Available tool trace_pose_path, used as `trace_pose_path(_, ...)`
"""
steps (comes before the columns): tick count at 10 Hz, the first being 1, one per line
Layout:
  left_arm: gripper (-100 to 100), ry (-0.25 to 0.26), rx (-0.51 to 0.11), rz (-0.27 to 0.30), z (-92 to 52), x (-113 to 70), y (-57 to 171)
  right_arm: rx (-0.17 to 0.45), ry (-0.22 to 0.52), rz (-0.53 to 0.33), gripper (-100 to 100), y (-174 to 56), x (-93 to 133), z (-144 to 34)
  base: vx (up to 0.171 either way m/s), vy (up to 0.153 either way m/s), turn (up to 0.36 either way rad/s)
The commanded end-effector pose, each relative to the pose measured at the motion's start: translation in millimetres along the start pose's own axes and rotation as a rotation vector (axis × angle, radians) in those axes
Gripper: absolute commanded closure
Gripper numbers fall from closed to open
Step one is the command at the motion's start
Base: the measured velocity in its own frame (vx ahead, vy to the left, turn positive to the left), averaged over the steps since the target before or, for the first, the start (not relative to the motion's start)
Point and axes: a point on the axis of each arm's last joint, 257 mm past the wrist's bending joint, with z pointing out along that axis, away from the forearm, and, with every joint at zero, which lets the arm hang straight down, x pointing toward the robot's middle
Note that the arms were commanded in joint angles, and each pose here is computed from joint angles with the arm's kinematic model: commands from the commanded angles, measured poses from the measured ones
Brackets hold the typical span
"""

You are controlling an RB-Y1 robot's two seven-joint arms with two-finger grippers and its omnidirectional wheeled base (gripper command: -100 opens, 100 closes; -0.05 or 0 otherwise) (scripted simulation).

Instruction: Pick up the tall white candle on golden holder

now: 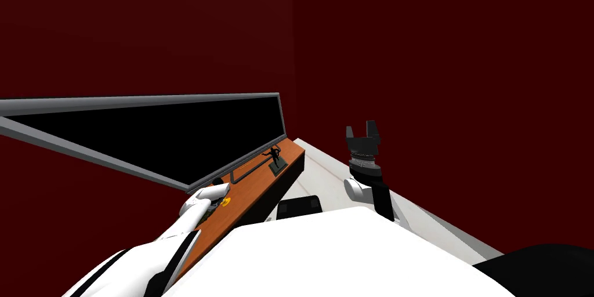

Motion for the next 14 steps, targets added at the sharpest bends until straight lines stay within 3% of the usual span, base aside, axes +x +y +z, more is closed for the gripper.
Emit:
trace_pose_path(1,-100,0.0,0.0,0.0,0.0,0.0,0.0,0.0,0.0,0.0,0,0.0,0.0,0.0,-0.069,0.054,-0.019)
trace_pose_path(2,0,-0.002,0.004,0.004,-0.2,-0.5,-1.1,0.0,0.0,0.0,0,0.0,0.0,0.0,-0.012,0.01,0.002)
trace_pose_path(3,-100,0.004,-0.018,-0.031,6.8,-3.1,24.2,0.0,0.0,0.0,0,0.0,0.0,-0.1,-0.019,-0.002,-0.322)
trace_pose_path(5,-100,0.004,-0.018,-0.031,6.8,-3.1,24.2,0.0,0.0,0.0,0,0.0,0.0,-0.1,-0.011,0.004,-0.056)
trace_pose_path(7,-100,0.01,-0.05,-0.102,16.6,-10.1,68.5,0.0,0.0,0.0,0,0.0,0.0,0.0,-0.016,-0.004,-0.328)
trace_pose_path(8,-100,0.01,-0.058,-0.101,17.7,-9.2,74.4,0.0,0.0,0.0,0,0.0,0.0,0.0,-0.021,0.006,-0.177)
trace_pose_path(9,-100,0.01,-0.078,-0.136,21.7,-12.8,99.6,0.0,0.0,0.0,0,0.0,0.0,-0.1,-0.024,-0.003,-0.284)
trace_pose_path(11,-100,0.012,-0.088,-0.138,22.6,-11.9,104.2,0.0,0.0,0.0,0,0.0,0.0,-0.1,-0.012,0.001,-0.045)
trace_pose_path(14,-100,-0.002,-0.136,-0.244,27.6,-26.0,175.2,0.0,0.0,0.0,0,0.0,0.0,0.0,-0.022,-0.005,-0.351)
